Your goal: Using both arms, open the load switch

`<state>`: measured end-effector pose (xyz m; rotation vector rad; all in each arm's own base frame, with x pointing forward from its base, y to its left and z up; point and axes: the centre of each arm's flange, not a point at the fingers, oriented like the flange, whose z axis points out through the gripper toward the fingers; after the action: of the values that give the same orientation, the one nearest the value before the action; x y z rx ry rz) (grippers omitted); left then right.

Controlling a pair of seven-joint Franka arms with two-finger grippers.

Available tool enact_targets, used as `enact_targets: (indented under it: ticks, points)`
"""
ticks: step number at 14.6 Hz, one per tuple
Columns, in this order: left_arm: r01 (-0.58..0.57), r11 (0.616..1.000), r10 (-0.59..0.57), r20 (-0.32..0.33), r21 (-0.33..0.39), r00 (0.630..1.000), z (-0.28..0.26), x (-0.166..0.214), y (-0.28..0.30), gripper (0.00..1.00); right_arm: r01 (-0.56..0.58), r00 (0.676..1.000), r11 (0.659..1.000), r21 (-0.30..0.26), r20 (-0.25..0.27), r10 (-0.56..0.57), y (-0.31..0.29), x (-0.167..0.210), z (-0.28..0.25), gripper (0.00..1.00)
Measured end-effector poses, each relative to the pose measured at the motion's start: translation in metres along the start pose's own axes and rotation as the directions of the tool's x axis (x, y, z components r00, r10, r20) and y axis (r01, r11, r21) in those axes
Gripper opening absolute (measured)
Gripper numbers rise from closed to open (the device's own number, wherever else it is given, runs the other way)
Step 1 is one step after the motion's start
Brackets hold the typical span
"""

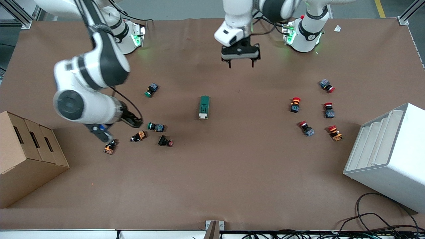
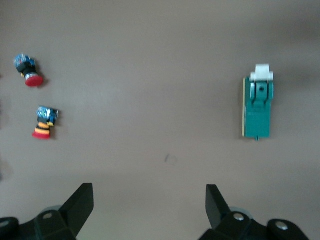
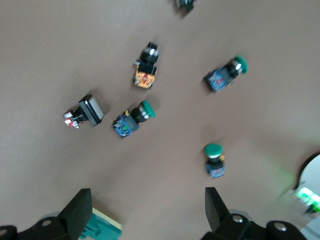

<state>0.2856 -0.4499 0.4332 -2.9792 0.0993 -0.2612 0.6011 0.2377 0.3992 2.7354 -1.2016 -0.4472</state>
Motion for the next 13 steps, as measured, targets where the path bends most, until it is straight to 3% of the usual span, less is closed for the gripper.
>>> enact_targets:
  ticks: [2, 6, 10, 13]
  points:
    - [0.003, 1.000, -0.003, -0.017, 0.021, 1.000, 0.006, -0.029, 0.013, 0.99, -0.103, 0.995, 0.995, -0.008, 0.006, 0.103, -0.031, -0.026, 0.036, 1.00]
    - [0.049, 0.998, -0.053, -0.162, -0.025, 0.985, 0.023, -0.066, 0.034, 0.99, -0.272, 0.962, 0.962, -0.028, 0.000, 0.272, -0.074, -0.062, 0.104, 1.00]
    - [-0.015, 0.998, -0.002, -0.307, -0.053, 0.952, 0.046, -0.096, 0.051, 0.99, -0.379, 0.925, 0.925, 0.027, -0.021, 0.380, -0.108, -0.090, 0.145, 1.00]
    - [0.012, 0.993, -0.053, -0.363, -0.114, 0.930, 0.072, -0.115, 0.067, 0.99, -0.441, 0.896, 0.894, 0.073, -0.020, 0.444, -0.125, -0.107, 0.166, 1.00]
